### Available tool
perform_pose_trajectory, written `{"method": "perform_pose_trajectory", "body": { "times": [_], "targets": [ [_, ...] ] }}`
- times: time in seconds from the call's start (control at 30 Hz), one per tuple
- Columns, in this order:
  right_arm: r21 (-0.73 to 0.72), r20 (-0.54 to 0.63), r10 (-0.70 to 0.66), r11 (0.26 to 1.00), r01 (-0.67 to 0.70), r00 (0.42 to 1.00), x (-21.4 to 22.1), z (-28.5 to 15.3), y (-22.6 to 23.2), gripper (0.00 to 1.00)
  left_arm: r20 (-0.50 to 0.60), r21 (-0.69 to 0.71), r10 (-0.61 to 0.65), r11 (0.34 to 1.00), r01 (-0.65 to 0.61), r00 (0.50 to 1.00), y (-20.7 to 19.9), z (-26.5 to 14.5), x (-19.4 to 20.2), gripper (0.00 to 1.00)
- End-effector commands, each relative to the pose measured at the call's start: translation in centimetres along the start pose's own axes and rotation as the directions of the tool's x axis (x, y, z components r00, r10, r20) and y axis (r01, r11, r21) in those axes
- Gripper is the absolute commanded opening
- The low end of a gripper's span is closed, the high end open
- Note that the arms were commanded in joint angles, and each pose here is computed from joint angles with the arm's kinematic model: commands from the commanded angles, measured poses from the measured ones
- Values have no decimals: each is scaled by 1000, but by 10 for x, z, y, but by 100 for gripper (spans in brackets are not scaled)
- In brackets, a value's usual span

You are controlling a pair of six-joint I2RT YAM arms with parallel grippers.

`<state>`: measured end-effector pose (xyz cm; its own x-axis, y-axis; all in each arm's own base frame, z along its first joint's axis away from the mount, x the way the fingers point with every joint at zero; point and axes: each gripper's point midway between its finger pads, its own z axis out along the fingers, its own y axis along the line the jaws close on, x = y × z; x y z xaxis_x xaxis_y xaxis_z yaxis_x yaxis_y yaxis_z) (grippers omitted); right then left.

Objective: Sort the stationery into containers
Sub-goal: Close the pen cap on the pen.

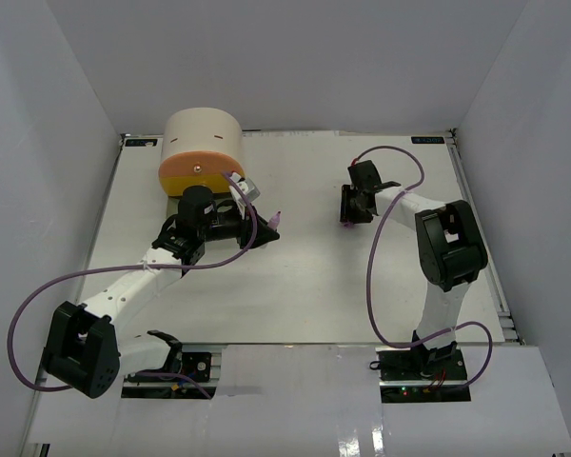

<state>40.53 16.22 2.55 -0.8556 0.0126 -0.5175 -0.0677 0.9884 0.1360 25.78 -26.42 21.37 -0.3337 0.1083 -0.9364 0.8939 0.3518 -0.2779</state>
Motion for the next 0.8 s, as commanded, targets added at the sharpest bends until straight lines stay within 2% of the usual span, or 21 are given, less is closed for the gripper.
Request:
{"method": "perform_pose_trajectory", "body": {
  "times": [0.0, 0.13, 0.27, 0.37, 0.47, 0.5, 0.57, 0.63, 0.67, 0.73, 0.77],
  "targets": [
    [-6, 23, -2, 1000, 2, 1000, -13, 2, 1, 46, 9, 32, 29, 999, -29, 1000, -6, -1, -4, 0],
    [-6, 3, 2, 1000, -1, 1000, -7, 8, 1, 45, 6, 32, 27, 999, -27, 1000, -6, -1, -3, 0],
    [-2, -4, 1, 1000, -1, 1000, -4, 11, 0, 41, 3, 29, 26, 999, -26, 1000, -5, 0, -2, 0],
    [-4, 1, 1, 1000, -1, 1000, -5, 11, 0, 34, 0, 38, 20, 999, -20, 1000, -6, 0, -1, 0],
    [-26, 28, 4, 1000, -4, 1000, -12, 6, 4, 24, -4, 41, 15, 999, -14, 1000, -5, 1, 0, 0],
    [-34, 40, 0, 999, 1, 999, -15, 4, 6, 18, -6, 44, 12, 999, -12, 1000, -6, 1, 1, 0],
    [-68, 82, -4, 998, 10, 997, -22, -6, 12, 14, -4, 50, 13, 999, -12, 1000, -6, 2, 1, 0],
    [-134, 173, -12, 990, 35, 985, -42, -27, 25, 13, 3, 63, 11, 998, -11, 1000, -9, 2, -1, 0],
    [-152, 184, -18, 987, 47, 983, -37, -31, 26, 11, 6, 69, 12, 998, -13, 1000, -10, 1, -2, 0],
    [-247, 313, -38, 962, 120, 949, -59, -67, 50, 11, 26, 84, 30, 996, -32, 999, -13, 1, -7, 0],
    [-270, 341, -45, 952, 144, 939, -56, -74, 56, 10, 36, 90, 33, 995, -36, 999, -15, 1, -10, 0]
  ]
}}
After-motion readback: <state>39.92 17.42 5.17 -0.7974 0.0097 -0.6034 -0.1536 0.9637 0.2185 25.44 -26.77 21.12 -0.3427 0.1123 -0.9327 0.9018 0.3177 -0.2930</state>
